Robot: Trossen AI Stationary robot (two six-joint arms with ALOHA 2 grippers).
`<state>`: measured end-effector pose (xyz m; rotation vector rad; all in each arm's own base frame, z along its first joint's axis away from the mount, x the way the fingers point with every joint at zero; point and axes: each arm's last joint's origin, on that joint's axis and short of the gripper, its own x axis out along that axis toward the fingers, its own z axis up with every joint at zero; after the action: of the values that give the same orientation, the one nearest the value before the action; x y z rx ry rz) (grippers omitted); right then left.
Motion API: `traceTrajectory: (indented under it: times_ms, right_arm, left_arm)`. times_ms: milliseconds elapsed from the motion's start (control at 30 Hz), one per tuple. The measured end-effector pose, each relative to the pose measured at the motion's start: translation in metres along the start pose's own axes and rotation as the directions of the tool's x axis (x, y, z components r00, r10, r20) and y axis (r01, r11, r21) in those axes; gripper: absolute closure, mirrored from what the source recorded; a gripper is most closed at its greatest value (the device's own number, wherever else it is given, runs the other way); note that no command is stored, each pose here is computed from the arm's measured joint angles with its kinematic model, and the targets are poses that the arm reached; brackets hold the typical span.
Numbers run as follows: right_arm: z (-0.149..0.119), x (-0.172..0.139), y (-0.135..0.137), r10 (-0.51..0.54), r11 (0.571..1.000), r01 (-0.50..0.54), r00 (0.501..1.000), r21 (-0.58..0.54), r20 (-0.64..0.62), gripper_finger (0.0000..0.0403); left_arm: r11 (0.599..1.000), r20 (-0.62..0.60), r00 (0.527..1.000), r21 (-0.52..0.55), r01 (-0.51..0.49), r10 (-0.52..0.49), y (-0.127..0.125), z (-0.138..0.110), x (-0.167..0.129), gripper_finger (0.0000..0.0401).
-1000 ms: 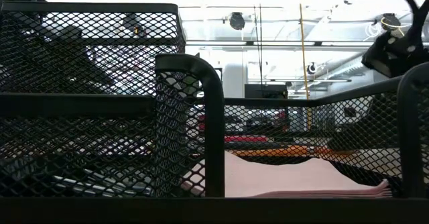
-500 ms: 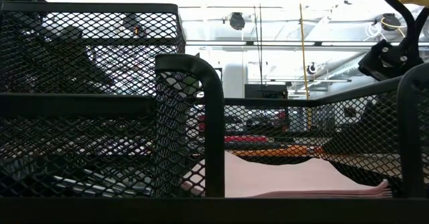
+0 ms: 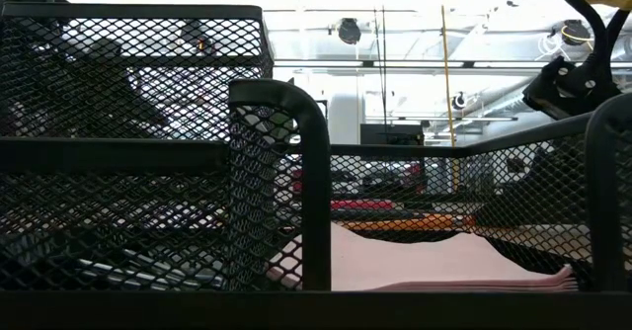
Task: Pick and place office supplies into organizer
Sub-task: Put the yellow pencil into the black desk organizer
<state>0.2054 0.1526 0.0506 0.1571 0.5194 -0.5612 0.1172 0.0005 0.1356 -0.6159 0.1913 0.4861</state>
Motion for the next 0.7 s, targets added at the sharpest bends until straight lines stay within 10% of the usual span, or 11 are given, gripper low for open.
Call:
traceTrajectory:
  times_ms: [700]
  right_arm:
    - [0.017,-0.008,0.011,0.077,0.996,-0.073,0.994,-0.051,0.077,0.0385]
  left_arm:
    - [1.000,-0.007,1.000,-0.002,0.015,-0.015,-0.001,0.000,0.000,0.0189]
